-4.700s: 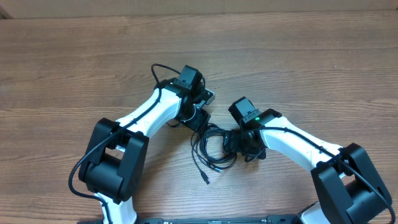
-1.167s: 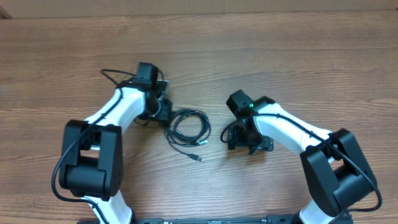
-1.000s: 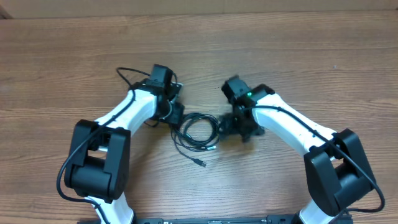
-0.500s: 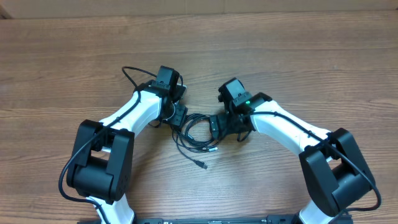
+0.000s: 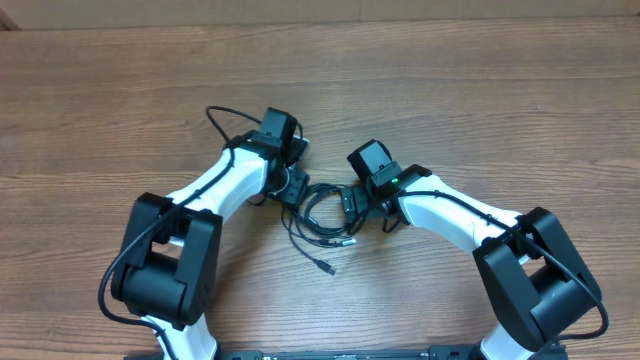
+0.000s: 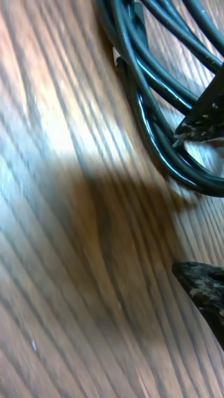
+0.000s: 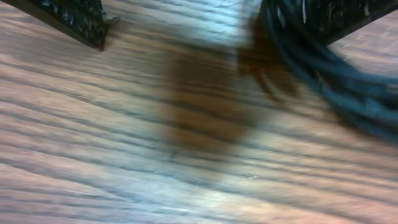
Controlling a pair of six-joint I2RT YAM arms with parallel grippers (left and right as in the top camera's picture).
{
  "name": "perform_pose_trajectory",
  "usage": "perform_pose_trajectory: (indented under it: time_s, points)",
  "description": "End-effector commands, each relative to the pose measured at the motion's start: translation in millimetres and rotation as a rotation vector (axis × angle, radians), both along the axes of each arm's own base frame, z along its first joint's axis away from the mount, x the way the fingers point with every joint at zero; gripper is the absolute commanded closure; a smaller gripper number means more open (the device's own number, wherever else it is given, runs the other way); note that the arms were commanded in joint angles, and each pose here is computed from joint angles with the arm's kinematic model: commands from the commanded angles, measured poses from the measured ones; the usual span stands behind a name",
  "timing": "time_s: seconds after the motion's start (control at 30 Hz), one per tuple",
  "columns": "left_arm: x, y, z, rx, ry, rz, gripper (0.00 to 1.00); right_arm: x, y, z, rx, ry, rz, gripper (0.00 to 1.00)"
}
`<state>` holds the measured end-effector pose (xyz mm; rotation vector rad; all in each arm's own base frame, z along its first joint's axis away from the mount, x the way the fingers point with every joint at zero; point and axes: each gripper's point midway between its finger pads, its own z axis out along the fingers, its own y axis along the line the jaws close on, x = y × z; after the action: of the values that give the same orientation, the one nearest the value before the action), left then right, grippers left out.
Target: Untangle cables
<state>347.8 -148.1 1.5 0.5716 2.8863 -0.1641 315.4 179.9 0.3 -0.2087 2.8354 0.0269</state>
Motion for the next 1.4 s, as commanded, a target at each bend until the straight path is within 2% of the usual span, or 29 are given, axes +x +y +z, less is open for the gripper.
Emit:
perform_pose_trajectory:
  time_s: [0.0,0.1,0.17,0.27,0.37,0.53,0.83,0.97,1.07,1.13,1.2,1.27,1.37]
  points:
    - [-27,-12,-23,-0.005,0.088,-0.076,0.37,-3,-30,-7,-0.107,-0.033,-0.137,0.00]
    - [-26,-9,-24,0.023,0.080,-0.074,0.38,-16,-50,-10,-0.171,-0.003,-0.256,0.00]
    - [-22,4,-24,0.093,0.060,-0.027,0.39,-23,-54,-11,-0.182,0.020,-0.293,0.00]
    - [-13,50,-20,0.318,-0.006,0.187,0.38,-29,-58,-11,-0.195,0.039,-0.309,0.00]
    - [-16,99,-7,0.528,-0.065,0.386,0.32,-32,-60,-12,-0.205,0.050,-0.309,0.00]
    - [-23,133,-6,0.552,-0.017,0.526,0.29,-38,-64,-12,-0.217,0.070,-0.342,0.00]
    - [-32,166,-22,0.300,0.176,0.724,0.29,-41,-74,-12,-0.239,0.082,-0.378,0.00]
    - [-34,175,-25,0.176,0.233,0.811,0.36,-42,-79,-11,-0.245,0.091,-0.396,0.00]
    - [-33,164,-26,0.004,0.294,0.847,0.42,-42,-80,-11,-0.246,0.094,-0.400,0.00]
    - [-31,156,-27,-0.106,0.308,0.813,0.45,-42,-80,-11,-0.247,0.095,-0.399,0.00]
    - [-35,161,-35,-0.090,0.298,0.822,0.53,-42,-80,-12,-0.246,0.095,-0.399,0.00]
    - [-33,153,-37,-0.112,0.289,0.770,0.53,-42,-78,-12,-0.237,0.103,-0.390,0.00]
    - [-27,130,-33,-0.185,0.278,0.655,0.48,-42,-78,-12,-0.234,0.102,-0.390,0.00]
